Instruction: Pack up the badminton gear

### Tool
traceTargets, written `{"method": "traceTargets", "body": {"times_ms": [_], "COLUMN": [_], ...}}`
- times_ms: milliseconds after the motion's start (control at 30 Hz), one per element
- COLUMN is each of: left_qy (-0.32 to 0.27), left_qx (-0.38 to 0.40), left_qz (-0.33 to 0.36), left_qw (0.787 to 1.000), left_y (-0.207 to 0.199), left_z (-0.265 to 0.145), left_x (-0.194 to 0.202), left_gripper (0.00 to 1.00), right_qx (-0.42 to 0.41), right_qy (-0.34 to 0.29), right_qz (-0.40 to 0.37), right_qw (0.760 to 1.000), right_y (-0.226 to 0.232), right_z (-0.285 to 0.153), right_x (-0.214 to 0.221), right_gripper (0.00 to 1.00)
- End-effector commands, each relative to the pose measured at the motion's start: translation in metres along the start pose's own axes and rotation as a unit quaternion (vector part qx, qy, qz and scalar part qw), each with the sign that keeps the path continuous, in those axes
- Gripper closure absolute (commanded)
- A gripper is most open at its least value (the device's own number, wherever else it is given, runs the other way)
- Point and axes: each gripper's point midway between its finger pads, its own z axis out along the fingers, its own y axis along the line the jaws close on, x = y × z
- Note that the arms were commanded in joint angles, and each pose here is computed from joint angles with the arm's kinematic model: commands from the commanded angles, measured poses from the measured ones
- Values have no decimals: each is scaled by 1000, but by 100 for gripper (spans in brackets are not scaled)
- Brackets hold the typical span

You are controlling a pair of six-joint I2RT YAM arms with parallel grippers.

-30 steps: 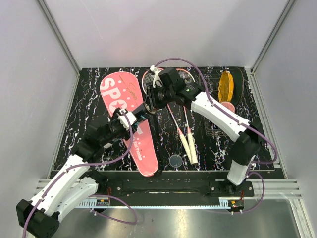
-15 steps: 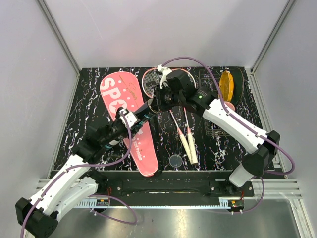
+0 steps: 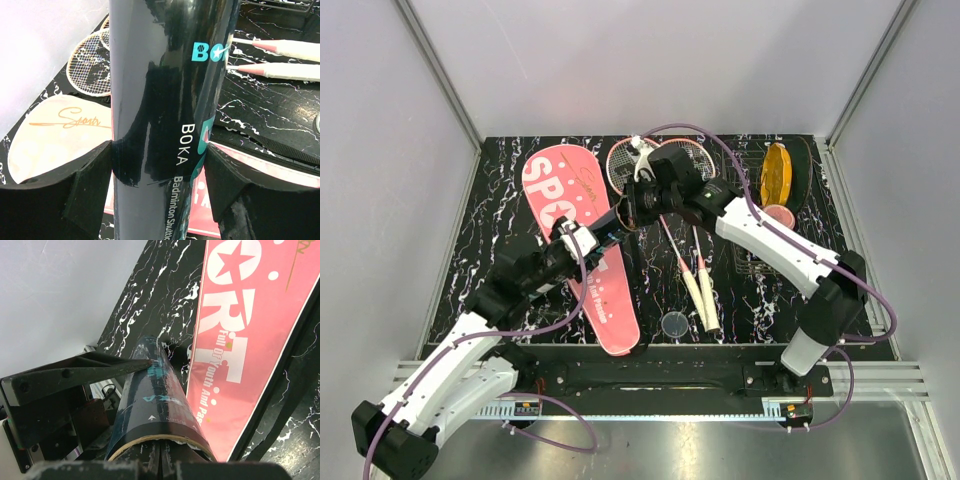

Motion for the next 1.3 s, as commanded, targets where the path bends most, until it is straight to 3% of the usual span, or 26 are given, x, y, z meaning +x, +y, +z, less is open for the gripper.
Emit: {"method": "traceTargets", "body": {"times_ms": [0, 100, 233, 333, 500, 567, 633, 900, 967, 1200, 1233, 1267], "left_qy": [-112, -110, -107, -103, -105, -108, -110, -126, -126, -112, -108, -104], "left_qx": [0, -7, -8, -11, -5, -2, 4, 32, 31, 7, 2, -7], "left_qz": [14, 16, 18, 19, 20, 20, 20, 14, 12, 19, 21, 21], "left_qw": [994, 994, 994, 994, 994, 994, 994, 991, 991, 993, 994, 994], "left_y": [5, 8, 8, 9, 7, 6, 4, -6, -6, 2, 4, 7], "left_z": [-3, -3, -3, -3, -2, -3, -2, -2, -2, -1, -1, -2], "left_x": [-62, -61, -60, -59, -59, -60, -61, -67, -68, -62, -60, -59], "left_gripper": [100, 100, 100, 100, 100, 100, 100, 100, 100, 100, 100, 100], "right_qx": [3, 30, 43, 52, 49, 43, 17, -79, -81, -19, -2, 6], "right_qy": [-10, -36, -59, -61, -61, -57, -45, 33, 42, -35, -52, -58], "right_qz": [-20, -41, -57, -67, -75, -75, -69, 18, 24, -11, -10, -14], "right_qw": [1000, 998, 996, 995, 994, 995, 996, 996, 996, 999, 999, 998], "right_y": [7, 2, 3, 1, 4, 6, 12, 12, 11, -7, -13, -16], "right_z": [2, -22, -52, -68, -77, -74, -63, 29, 33, -26, -45, -54], "right_x": [0, -12, -21, -20, -17, -17, -16, 10, 11, -20, -26, -27], "right_gripper": [100, 98, 79, 76, 84, 96, 100, 100, 100, 100, 97, 85]}}
